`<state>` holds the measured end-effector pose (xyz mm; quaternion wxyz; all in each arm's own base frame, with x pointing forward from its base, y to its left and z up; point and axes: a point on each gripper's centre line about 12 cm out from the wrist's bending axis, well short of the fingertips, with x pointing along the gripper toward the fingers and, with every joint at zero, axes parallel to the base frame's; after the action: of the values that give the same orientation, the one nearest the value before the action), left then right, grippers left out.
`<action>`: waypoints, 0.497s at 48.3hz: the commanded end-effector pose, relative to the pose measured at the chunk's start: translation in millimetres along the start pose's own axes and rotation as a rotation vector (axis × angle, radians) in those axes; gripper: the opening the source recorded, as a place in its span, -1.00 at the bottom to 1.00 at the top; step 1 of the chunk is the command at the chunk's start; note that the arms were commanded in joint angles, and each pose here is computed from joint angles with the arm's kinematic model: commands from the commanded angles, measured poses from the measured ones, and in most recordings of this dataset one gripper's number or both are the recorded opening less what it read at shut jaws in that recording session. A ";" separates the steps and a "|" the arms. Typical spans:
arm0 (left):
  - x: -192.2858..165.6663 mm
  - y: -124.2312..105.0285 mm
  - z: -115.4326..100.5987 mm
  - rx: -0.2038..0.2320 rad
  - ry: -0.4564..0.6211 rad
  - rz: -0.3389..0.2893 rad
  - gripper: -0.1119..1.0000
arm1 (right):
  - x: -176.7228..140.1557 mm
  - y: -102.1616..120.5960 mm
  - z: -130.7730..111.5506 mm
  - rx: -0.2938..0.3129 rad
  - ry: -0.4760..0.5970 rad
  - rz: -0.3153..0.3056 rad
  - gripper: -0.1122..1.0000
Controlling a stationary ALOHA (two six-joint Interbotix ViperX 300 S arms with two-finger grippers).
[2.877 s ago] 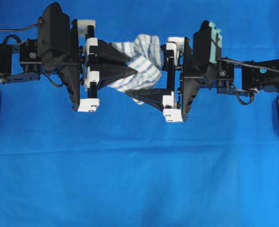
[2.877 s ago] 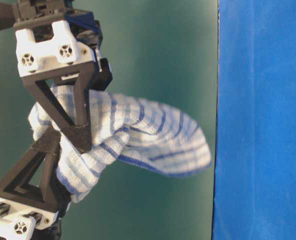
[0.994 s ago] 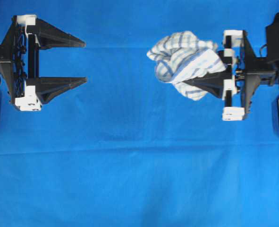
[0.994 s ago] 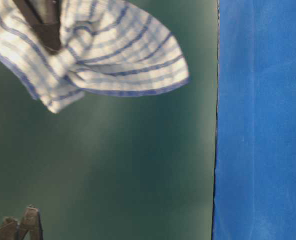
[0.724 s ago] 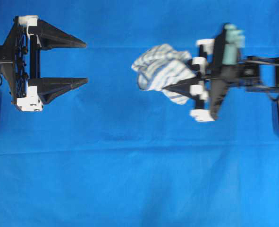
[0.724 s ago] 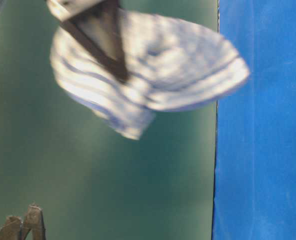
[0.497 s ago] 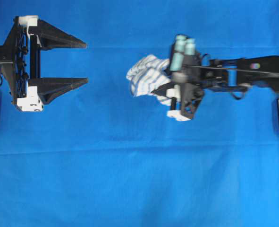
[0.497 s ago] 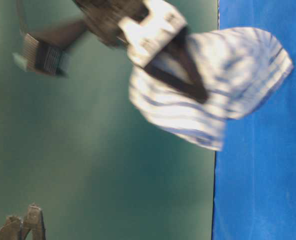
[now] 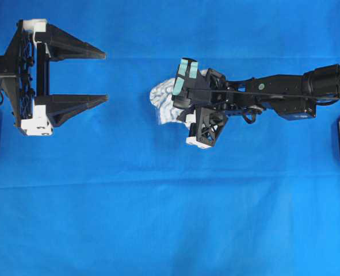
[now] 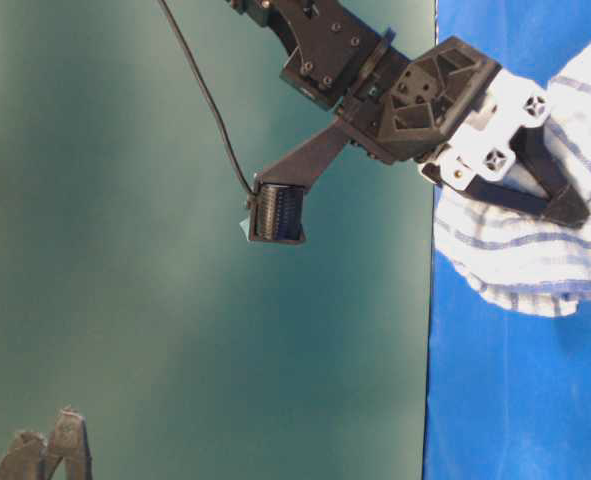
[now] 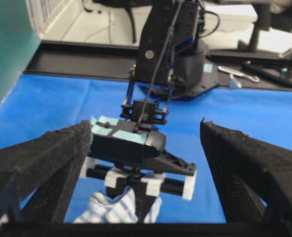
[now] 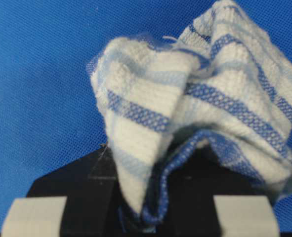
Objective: Hand over the towel.
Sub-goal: 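Lower the towel with the right gripper onto the table center, then open the right gripper and retract it to the right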
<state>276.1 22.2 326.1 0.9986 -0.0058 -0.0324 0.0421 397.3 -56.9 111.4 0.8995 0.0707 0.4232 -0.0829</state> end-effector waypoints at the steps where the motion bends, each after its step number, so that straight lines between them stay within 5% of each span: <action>1: 1.1 -0.5 8.4 0.000 -0.026 -0.001 0.89 | -5.6 -0.7 13.5 0.000 -0.040 0.000 -0.59; 7: 1.1 -0.5 8.4 0.001 -0.026 -0.002 0.89 | -5.7 -4.4 14.4 0.023 -0.042 -0.005 -0.53; 17: 1.0 -0.5 7.7 0.001 -0.025 -0.002 0.89 | -14.6 -7.5 21.3 0.028 -0.063 -0.009 0.45; 24: 0.8 -0.5 7.1 0.001 -0.023 -0.002 0.89 | -45.7 -8.5 36.9 0.023 -0.126 -0.009 0.46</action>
<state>276.1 22.2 326.1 0.9986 -0.0058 -0.0324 0.0421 395.9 -65.5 134.8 0.9069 0.0775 0.4033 -0.0940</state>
